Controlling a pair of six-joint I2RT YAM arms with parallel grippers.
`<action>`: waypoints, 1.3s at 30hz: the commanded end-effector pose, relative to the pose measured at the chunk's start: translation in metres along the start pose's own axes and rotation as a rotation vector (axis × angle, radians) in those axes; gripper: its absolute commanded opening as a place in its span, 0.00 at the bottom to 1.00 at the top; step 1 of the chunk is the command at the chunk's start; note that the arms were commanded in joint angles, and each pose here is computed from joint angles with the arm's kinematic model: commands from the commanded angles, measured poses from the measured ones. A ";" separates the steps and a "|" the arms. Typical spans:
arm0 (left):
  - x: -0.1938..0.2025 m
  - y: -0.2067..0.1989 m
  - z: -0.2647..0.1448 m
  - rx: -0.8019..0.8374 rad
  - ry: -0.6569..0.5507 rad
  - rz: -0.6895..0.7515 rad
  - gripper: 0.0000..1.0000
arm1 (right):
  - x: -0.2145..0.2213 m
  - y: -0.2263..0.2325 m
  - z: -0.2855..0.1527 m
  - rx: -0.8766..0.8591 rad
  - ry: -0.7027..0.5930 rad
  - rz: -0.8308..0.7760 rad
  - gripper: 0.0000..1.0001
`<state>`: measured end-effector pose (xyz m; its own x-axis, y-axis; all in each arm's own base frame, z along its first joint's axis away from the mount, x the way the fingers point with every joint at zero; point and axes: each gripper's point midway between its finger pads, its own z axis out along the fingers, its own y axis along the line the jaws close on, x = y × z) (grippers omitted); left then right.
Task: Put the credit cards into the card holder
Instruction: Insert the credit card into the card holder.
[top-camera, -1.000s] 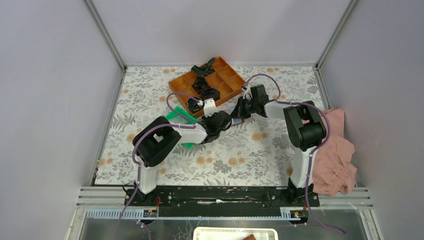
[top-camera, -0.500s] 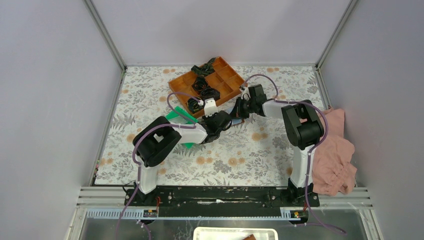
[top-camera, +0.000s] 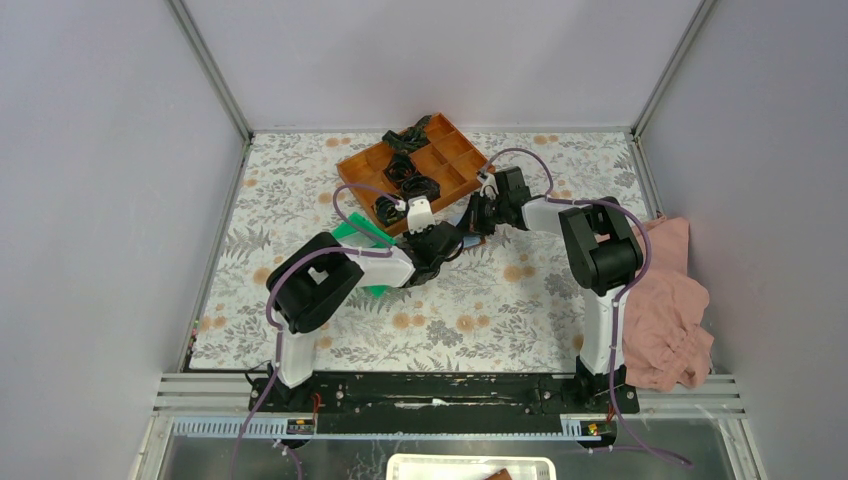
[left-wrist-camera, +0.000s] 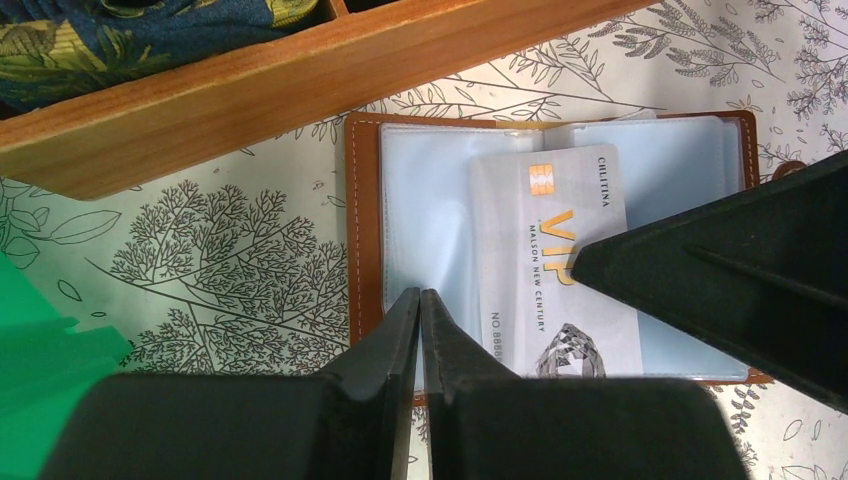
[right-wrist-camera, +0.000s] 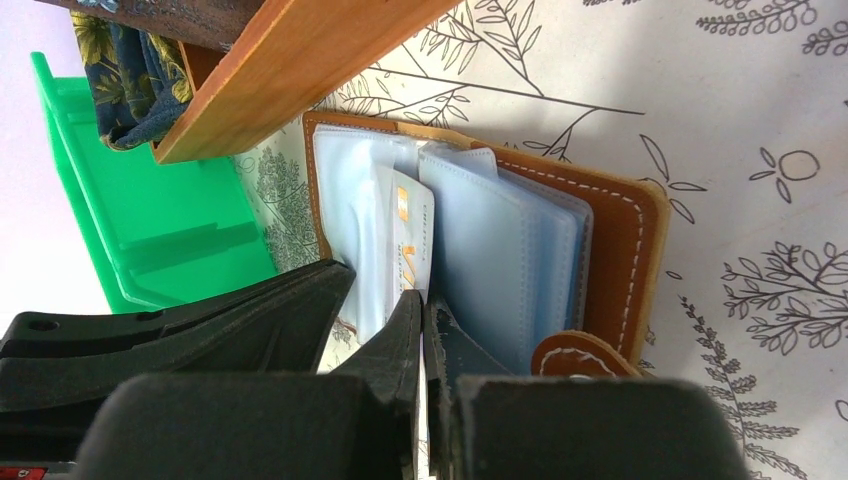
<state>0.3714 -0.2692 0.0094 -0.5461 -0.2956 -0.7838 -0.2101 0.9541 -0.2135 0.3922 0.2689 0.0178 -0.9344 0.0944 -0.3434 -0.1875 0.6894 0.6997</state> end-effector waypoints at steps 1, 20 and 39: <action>0.080 0.109 -0.006 -0.265 0.250 0.303 0.10 | 0.019 -0.033 0.010 0.116 0.033 0.049 0.00; 0.085 0.112 -0.020 -0.274 0.252 0.306 0.10 | 0.010 -0.041 0.011 0.115 -0.035 0.102 0.00; 0.060 0.105 -0.032 -0.284 0.183 0.263 0.33 | 0.030 -0.059 0.023 0.121 0.024 0.125 0.00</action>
<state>0.3524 -0.2552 0.0098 -0.5455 -0.2824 -0.7891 -0.2466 0.9539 -0.1709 0.3965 0.2753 0.0126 -0.9366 0.1671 -0.3079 -0.1382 0.6314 0.7630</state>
